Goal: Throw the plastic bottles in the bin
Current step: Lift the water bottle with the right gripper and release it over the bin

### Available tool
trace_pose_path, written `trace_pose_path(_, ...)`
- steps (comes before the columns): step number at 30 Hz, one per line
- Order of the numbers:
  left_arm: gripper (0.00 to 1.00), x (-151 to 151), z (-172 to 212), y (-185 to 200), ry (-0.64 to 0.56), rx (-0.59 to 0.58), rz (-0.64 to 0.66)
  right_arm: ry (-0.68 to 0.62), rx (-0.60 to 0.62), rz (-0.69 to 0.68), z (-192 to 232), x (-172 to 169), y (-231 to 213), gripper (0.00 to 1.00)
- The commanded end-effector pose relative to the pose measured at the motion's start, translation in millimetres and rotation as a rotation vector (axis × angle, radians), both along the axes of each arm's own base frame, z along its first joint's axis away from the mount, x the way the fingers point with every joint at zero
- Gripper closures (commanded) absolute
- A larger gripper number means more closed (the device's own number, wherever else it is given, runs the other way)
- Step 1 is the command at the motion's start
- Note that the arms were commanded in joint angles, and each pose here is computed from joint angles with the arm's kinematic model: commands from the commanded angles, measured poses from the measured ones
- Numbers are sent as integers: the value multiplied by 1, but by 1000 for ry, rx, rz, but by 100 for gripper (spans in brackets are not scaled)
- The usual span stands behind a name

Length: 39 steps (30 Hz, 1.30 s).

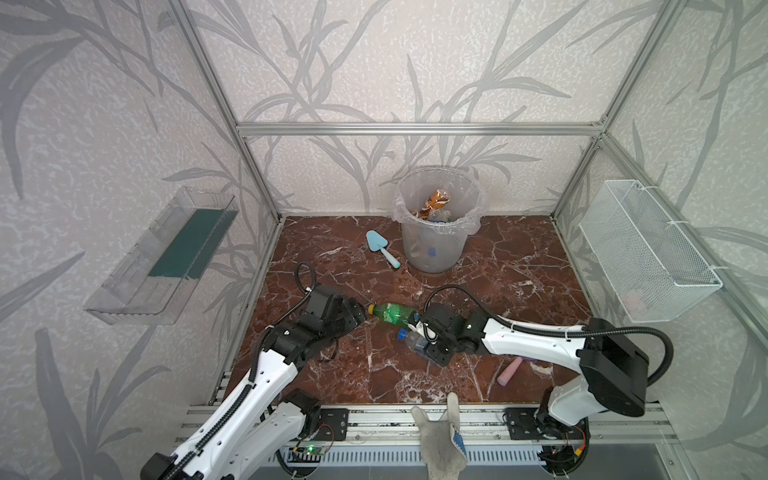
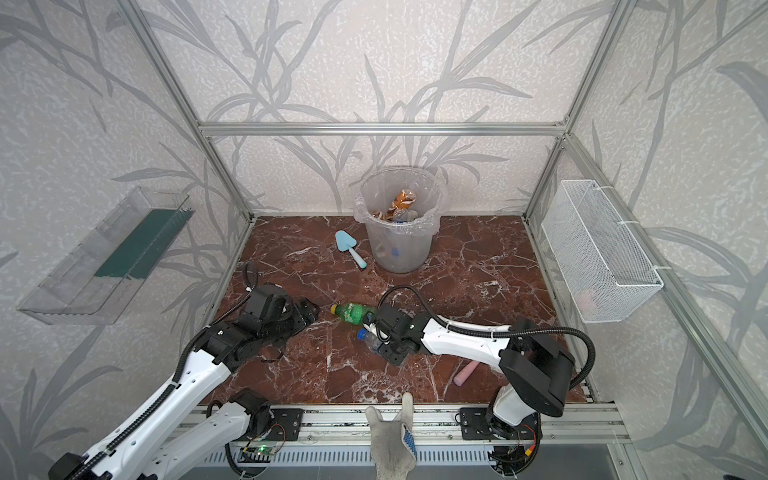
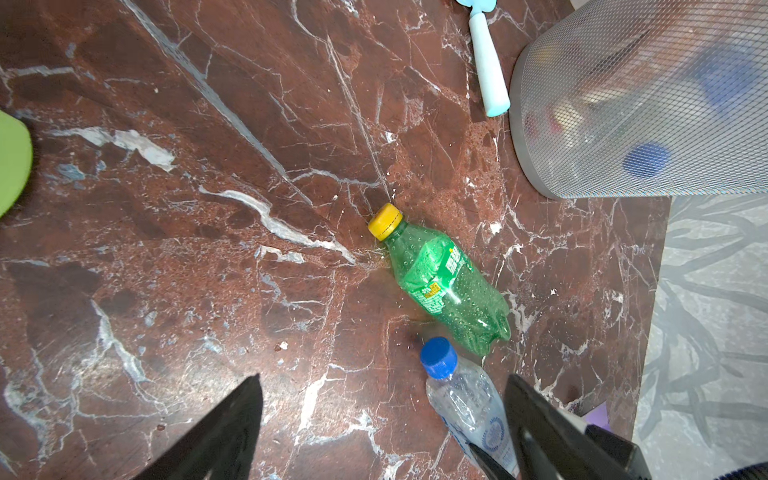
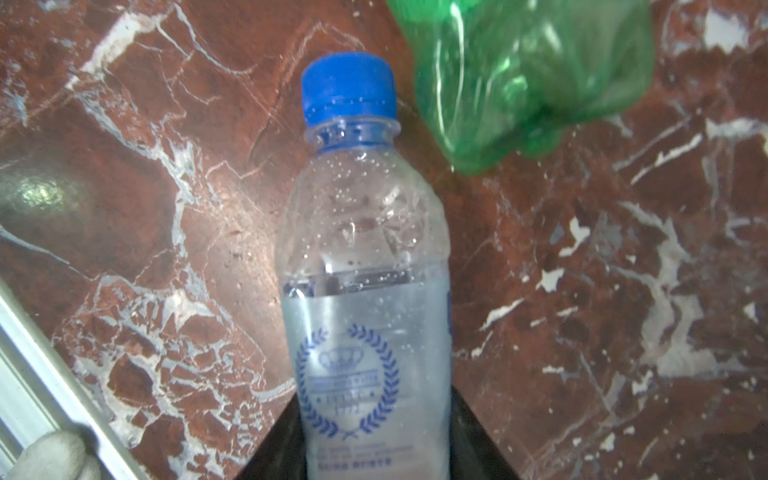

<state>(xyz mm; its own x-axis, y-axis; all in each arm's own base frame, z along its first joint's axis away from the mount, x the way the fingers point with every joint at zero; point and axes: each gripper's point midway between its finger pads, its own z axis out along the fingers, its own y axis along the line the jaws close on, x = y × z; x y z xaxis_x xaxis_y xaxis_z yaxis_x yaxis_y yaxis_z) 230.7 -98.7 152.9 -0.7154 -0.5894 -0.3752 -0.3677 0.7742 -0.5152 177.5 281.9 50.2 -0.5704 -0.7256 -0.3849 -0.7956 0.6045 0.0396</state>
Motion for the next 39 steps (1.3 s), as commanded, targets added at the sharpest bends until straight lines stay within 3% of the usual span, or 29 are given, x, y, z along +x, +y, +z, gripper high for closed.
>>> trace_pose_path(1, 10, 6, 3, -2, -13, -8, 7, 52, -34, -122, -6, -10, -27, 54)
trace_pose_path(14, 10, 12, 0, -7, -1, -14, -1, 124, -7, -418, -12, -27, -79, 54)
trace_pose_path(25, 10, 13, -1, -9, 7, -21, -8, 24, 202, -598, 29, -11, -92, 54)
trace_pose_path(29, 10, 13, 3, -8, -5, -19, 1, -87, 394, -641, 102, 23, -91, 54)
trace_pose_path(32, 10, 16, 11, -8, -23, -26, 5, -224, 587, -655, 208, 73, -88, 54)
trace_pose_path(34, 10, 20, 19, -9, -39, -30, 5, -345, 701, -647, 300, 116, -84, 53)
trace_pose_path(35, 10, 22, 23, -10, -45, -30, 4, -399, 731, -645, 335, 134, -83, 51)
trace_pose_path(37, 10, 26, 34, -13, -59, -38, -5, -461, 746, -677, 383, 171, -82, 38)
trace_pose_path(39, 10, 27, 45, -15, -68, -44, -12, -419, 714, -721, 382, 191, -82, 29)
